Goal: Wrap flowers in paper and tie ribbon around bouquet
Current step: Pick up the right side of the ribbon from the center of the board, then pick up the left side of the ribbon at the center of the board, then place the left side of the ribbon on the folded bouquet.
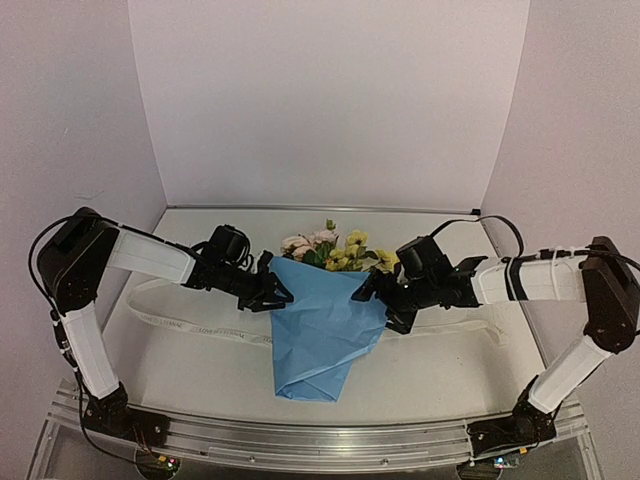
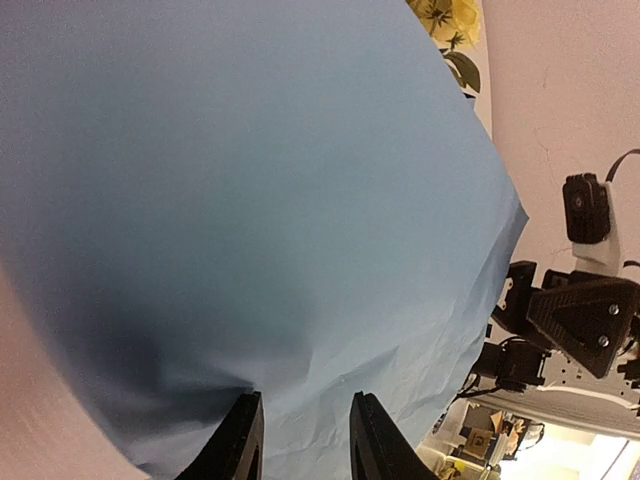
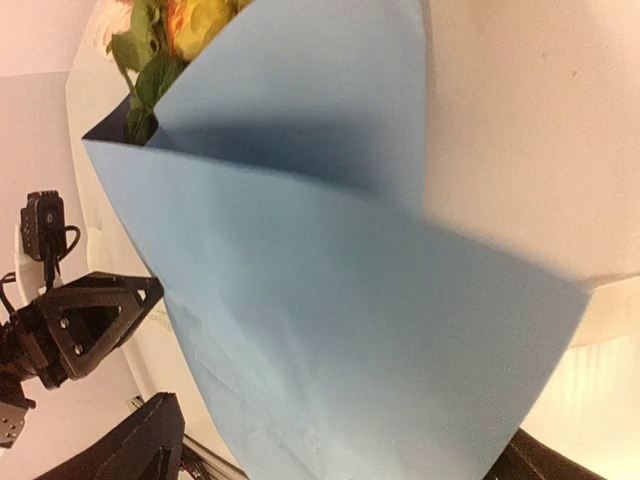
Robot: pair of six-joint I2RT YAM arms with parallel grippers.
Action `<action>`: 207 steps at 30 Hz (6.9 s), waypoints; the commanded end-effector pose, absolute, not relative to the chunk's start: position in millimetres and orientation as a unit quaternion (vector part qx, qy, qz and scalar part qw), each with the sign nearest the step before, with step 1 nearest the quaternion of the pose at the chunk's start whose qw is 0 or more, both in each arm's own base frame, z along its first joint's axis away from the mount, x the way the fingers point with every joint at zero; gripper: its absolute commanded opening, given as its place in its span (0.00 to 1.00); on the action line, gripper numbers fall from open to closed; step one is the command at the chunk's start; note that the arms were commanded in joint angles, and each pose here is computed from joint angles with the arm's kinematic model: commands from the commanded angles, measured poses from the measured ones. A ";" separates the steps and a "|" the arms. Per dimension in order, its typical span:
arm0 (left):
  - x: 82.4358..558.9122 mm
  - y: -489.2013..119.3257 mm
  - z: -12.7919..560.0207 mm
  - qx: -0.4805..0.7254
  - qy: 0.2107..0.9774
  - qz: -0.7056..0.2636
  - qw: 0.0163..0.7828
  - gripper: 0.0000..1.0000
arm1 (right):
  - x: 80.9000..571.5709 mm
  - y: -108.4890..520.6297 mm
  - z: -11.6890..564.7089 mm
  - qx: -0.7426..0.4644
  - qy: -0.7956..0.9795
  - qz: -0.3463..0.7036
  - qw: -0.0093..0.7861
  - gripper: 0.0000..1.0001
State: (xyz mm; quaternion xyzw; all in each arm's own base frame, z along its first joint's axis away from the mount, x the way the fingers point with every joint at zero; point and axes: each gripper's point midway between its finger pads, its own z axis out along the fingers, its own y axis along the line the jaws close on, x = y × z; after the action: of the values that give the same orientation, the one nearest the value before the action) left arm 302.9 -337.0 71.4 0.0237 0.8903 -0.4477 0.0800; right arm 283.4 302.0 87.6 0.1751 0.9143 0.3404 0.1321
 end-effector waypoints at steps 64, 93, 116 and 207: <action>280.9 -434.8 109.5 0.199 0.837 -0.508 0.036 0.36 | 231.2 -15.0 61.7 0.596 0.764 0.000 0.249 0.84; 311.0 -393.4 172.1 0.143 0.831 -0.519 0.144 0.38 | 260.0 -43.9 62.9 0.630 0.735 -0.003 0.252 0.00; 306.4 29.5 118.2 -0.436 0.827 -0.025 0.353 0.57 | 326.1 55.8 184.9 0.383 0.827 0.016 0.413 0.00; 232.3 -554.2 164.5 0.499 0.682 -0.464 0.265 0.29 | 391.0 266.9 267.4 0.158 0.880 0.353 0.274 0.00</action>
State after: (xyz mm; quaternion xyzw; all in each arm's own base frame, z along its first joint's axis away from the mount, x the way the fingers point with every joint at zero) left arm 215.7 -552.6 150.1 0.5269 0.6796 -0.4647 0.2111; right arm 391.7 251.7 255.2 0.1707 0.8859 0.3308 0.2767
